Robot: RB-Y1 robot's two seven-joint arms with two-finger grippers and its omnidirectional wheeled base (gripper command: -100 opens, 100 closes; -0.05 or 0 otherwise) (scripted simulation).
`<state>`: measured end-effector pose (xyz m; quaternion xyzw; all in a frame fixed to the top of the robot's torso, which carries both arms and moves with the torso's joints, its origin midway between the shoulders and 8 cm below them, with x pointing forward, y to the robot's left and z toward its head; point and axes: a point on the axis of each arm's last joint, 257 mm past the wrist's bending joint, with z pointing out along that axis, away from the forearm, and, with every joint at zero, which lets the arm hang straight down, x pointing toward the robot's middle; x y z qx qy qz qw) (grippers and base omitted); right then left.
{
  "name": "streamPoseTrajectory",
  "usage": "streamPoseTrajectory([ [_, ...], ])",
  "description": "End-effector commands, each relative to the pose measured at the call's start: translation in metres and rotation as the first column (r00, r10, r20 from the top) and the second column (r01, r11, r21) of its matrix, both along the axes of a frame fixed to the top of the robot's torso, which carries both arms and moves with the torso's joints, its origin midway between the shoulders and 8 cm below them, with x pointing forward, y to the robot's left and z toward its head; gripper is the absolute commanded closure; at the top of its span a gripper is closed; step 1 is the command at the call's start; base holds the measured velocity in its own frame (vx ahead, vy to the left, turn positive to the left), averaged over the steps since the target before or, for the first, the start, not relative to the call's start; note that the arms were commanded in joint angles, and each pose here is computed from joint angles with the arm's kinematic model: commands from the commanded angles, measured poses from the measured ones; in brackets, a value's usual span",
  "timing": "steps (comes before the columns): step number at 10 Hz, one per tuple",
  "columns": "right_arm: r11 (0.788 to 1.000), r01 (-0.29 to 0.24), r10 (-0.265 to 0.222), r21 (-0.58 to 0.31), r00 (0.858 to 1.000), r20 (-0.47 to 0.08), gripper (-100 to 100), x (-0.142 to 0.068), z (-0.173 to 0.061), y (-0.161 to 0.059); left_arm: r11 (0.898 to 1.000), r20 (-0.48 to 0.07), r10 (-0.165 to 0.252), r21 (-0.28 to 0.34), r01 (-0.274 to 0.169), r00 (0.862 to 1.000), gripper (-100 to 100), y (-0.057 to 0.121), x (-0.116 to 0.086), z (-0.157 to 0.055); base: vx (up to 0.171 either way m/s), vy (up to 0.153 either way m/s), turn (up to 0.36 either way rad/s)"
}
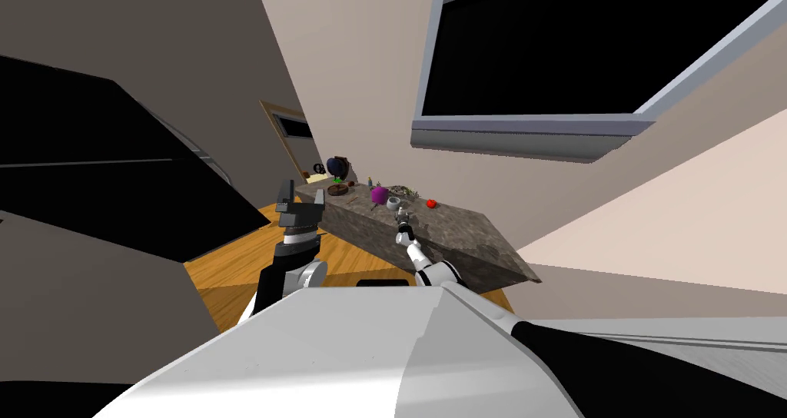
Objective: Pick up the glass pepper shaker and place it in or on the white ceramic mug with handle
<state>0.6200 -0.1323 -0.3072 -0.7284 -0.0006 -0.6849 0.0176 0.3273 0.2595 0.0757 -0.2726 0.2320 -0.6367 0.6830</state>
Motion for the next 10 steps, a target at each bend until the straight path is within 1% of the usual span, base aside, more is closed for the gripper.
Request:
streamPoseTrajectory([
  [1, 1.0, 0.017, -0.017, 0.001, 1.0, 0.002, -100, -0.003, 0.001, -0.004, 1.0, 0.0, 0.0, 0.0, 0.0, 1.0, 0, 0.0, 0.0, 0.0, 0.029, -0.028, 0.098],
  [2, 1.0, 0.016, -0.016, -0.007, 1.0, 0.002, -100, -0.003, 0.001, -0.004, 1.0, 0.0, 0.0, 0.0, 0.0, 1.0, 0, 0.0, 0.0, 0.0, 0.021, -0.02, 0.032],
  [6, 0.998, 0.057, -0.057, 0.003, 0.998, 0.007, -100, -0.011, 0.006, -0.016, 1.0, 0.0, 0.0, 0.0, 0.0, 1.0, 0, 0.0, 0.0, 0.0, 0.028, -0.024, 0.093],
  [7, 0.998, 0.057, -0.057, -0.008, 0.998, 0.007, -100, -0.011, 0.006, -0.016, 1.0, 0.0, 0.0, 0.0, 0.0, 1.0, 0, 0.0, 0.0, 0.0, 0.017, -0.024, 0.04],
  [9, 0.997, 0.075, -0.075, 0.001, 0.997, 0.007, -100, -0.016, 0.008, -0.022, 1.0, 0.0, 0.0, 0.0, 0.0, 1.0, 0, 0.0, 0.0, 0.0, 0.016, -0.019, 0.087],
  [10, 0.997, 0.075, -0.075, -0.008, 0.997, 0.009, -100, -0.016, 0.009, -0.022, 1.0, 0.0, 0.0, 0.0, 0.0, 1.0, 0, 0.0, 0.0, 0.0, 0.017, -0.02, 0.035],
])
